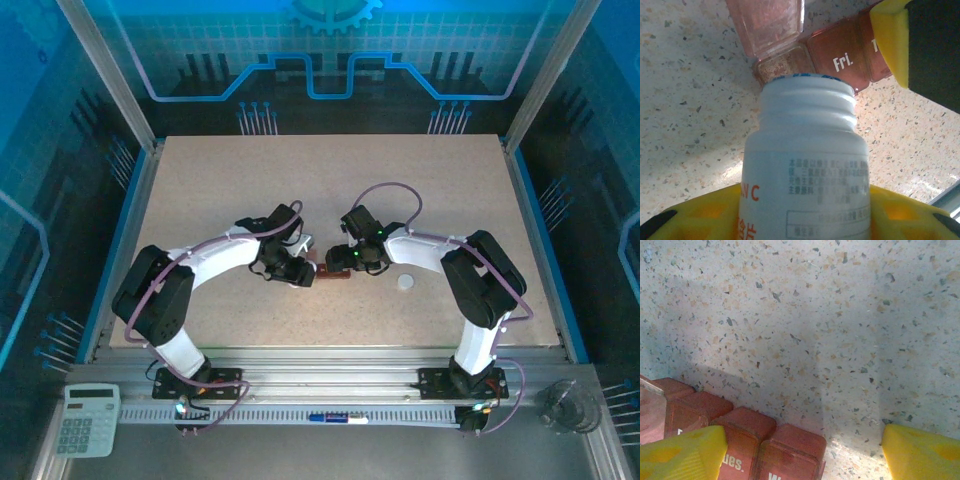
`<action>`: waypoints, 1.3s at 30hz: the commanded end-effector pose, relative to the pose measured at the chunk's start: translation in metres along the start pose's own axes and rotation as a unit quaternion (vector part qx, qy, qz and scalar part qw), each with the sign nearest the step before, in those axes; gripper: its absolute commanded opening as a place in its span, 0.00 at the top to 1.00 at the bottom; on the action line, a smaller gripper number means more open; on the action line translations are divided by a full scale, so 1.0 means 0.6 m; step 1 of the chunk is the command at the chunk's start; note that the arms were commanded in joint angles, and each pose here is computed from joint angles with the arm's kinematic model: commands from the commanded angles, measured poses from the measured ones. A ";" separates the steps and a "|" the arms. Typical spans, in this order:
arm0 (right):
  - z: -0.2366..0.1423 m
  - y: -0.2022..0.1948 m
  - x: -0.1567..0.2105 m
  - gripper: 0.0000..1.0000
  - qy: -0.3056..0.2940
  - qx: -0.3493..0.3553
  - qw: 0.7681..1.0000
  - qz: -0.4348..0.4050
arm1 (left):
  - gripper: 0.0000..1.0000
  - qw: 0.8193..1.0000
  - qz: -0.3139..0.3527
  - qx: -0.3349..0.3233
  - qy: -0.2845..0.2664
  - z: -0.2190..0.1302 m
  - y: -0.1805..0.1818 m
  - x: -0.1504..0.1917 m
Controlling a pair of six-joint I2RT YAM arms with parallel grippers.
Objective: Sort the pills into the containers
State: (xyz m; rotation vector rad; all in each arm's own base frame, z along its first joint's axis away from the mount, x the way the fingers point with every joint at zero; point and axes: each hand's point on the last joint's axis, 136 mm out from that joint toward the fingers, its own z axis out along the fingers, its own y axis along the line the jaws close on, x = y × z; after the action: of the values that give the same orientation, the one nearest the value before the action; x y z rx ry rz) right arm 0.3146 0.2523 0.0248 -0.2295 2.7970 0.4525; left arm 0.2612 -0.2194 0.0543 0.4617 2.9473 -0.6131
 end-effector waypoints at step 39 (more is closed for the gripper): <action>0.028 -0.023 0.060 0.18 0.049 0.030 0.998 0.004 | 1.00 0.996 0.035 -0.039 0.072 -0.002 0.007 -0.009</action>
State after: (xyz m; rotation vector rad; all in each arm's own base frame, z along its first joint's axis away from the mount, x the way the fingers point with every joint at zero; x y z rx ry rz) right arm 0.3148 0.2527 0.0245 -0.2250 2.7918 0.4564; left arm 0.2689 -0.2175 0.0537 0.5774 3.0417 -0.5011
